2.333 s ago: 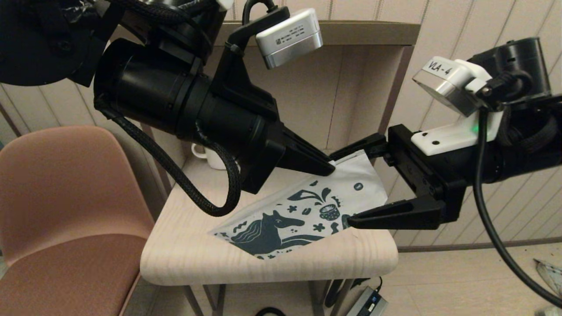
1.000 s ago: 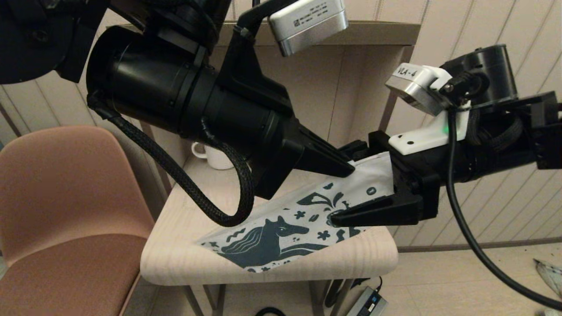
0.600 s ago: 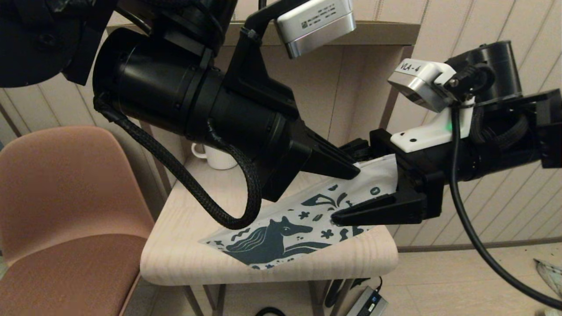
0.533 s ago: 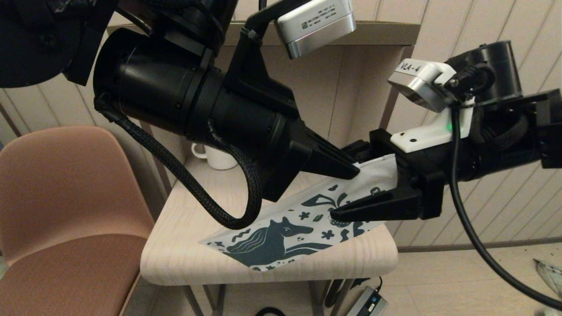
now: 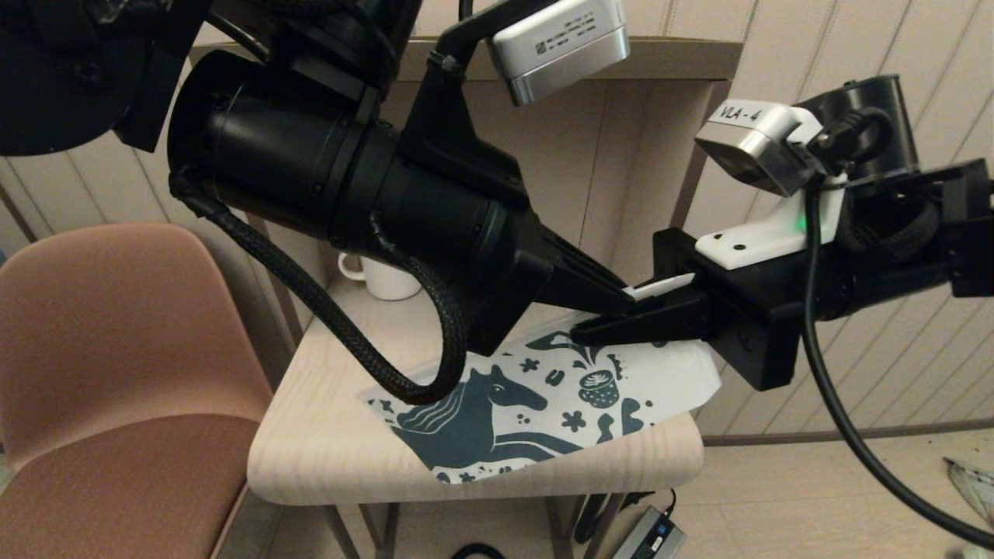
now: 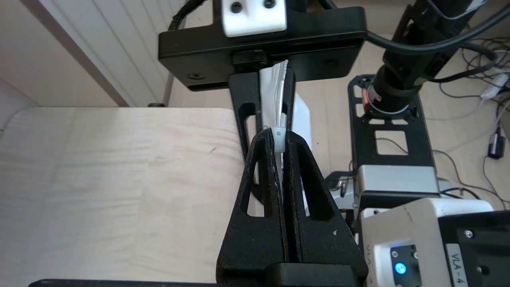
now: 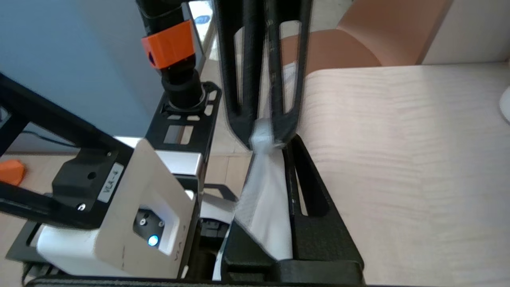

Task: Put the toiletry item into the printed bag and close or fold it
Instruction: Hand it to the other hand, then close the strorage bag and place it on the desk

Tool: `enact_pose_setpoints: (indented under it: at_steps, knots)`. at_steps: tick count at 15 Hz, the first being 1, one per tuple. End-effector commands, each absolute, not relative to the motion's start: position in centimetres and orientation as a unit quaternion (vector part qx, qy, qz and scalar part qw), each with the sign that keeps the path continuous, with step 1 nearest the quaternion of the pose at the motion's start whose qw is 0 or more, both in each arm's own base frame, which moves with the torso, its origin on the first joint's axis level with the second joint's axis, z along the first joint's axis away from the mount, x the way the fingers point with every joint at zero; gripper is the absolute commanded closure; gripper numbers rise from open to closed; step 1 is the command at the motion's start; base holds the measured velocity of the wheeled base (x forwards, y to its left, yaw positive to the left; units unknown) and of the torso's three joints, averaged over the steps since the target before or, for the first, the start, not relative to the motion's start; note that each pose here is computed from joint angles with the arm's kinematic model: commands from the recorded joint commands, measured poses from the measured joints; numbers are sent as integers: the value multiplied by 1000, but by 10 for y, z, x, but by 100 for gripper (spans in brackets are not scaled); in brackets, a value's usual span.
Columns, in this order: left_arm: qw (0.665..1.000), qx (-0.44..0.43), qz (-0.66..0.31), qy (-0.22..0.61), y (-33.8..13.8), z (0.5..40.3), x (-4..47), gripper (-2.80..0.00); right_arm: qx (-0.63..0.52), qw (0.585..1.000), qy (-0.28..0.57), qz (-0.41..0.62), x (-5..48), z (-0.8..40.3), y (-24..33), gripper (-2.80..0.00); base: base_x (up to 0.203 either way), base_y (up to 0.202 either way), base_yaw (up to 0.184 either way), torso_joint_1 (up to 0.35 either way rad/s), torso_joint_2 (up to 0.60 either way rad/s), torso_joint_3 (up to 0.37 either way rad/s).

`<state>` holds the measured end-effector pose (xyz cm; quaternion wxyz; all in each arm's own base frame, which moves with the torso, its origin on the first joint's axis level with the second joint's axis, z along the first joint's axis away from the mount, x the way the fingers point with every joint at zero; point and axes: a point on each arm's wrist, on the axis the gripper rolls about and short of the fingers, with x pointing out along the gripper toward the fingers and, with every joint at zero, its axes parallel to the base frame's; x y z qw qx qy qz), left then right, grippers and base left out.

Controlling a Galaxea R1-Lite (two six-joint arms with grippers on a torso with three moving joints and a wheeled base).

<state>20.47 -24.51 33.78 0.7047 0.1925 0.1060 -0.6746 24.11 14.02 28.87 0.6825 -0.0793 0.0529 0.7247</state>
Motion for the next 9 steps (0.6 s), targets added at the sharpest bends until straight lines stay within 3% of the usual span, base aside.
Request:
enact_pose_setpoints:
  at_steps: [1,9]
  knots:
    - [701,194,-677,107,-247,337,203,0,-79,680,52,727,241,288,140,0,0,0,0,0,0,0]
    - [704,202,-670,121,-245,334,202,0,-81,681,51,726,241,288,139,0,0,0,0,0,0,0]
